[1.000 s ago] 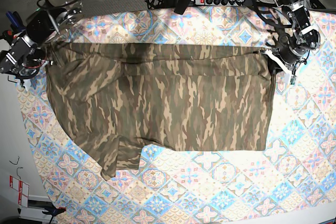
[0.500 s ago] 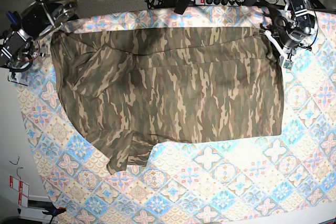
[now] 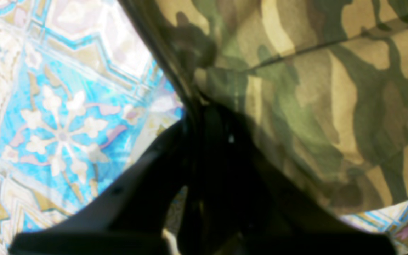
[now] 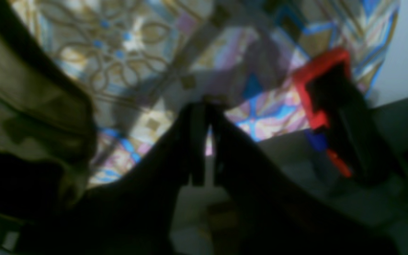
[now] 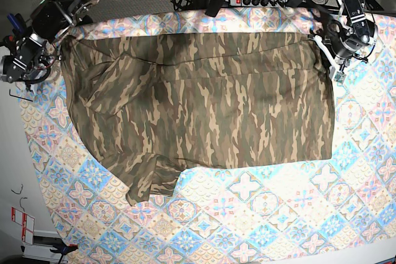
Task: Fold the T-shirt properly
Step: 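Drag the shirt back toward the robot with both grippers, then release the shirt and move both grippers to its side edges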
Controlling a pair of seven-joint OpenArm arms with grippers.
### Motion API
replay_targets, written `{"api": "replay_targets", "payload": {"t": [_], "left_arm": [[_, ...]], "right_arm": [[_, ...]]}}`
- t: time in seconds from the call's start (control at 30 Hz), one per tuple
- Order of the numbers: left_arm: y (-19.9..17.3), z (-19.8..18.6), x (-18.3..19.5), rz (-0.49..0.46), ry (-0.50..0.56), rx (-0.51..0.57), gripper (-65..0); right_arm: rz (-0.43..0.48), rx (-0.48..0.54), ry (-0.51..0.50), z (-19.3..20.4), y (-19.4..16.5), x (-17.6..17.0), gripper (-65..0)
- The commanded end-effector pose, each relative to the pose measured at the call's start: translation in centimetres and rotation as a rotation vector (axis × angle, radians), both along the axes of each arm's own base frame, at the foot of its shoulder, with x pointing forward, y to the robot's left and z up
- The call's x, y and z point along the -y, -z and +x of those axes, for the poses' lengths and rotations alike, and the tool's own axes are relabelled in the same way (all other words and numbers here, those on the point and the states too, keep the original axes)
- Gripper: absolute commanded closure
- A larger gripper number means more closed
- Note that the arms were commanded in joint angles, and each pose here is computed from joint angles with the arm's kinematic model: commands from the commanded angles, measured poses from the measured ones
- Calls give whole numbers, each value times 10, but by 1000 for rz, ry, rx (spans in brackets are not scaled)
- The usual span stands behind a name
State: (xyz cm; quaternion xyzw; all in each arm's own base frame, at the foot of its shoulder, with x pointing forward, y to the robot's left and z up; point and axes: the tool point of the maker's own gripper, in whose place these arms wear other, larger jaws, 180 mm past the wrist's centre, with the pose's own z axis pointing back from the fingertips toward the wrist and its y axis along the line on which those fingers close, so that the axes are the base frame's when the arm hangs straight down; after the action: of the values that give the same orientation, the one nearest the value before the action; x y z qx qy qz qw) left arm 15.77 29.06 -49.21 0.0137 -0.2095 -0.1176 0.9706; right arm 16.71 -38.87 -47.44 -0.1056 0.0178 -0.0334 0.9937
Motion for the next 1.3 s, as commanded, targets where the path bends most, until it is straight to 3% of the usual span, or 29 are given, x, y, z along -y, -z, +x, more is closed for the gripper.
{"api": "replay_targets", "payload": {"t": [0.0,0.1,0.23,0.33,0.63,0.77,1.03,1.13,1.27], "left_arm": [[20,-59,-20,119,8,-267,-128],[15,-50,-29,117,-64,-230,-239],[7,-44,-48,131,-160,-193,-329],[4,-36,-48,131,-162,-171,-331],[-49,7,-34,203,-146,24,-336],[-75,8,-40,228,-230,108,-337],[-112,38,-35,247,-278,248,-337],[-117,52,-31,231,-287,282,-337],[-121,62,-29,223,-288,303,-337]], "right_arm": [[-32,68,-13,19,-15,10,-38],[-98,117,-36,34,-36,19,-38],[-189,180,-95,57,-68,24,-39],[-229,207,-137,69,-82,23,-61],[-306,301,-166,94,-118,25,-275],[-330,324,-204,105,-129,20,-343],[-364,409,-345,140,-147,-6,-381],[-351,490,-387,165,-155,-16,-382],[-269,513,-373,195,-147,-22,-382]]}}
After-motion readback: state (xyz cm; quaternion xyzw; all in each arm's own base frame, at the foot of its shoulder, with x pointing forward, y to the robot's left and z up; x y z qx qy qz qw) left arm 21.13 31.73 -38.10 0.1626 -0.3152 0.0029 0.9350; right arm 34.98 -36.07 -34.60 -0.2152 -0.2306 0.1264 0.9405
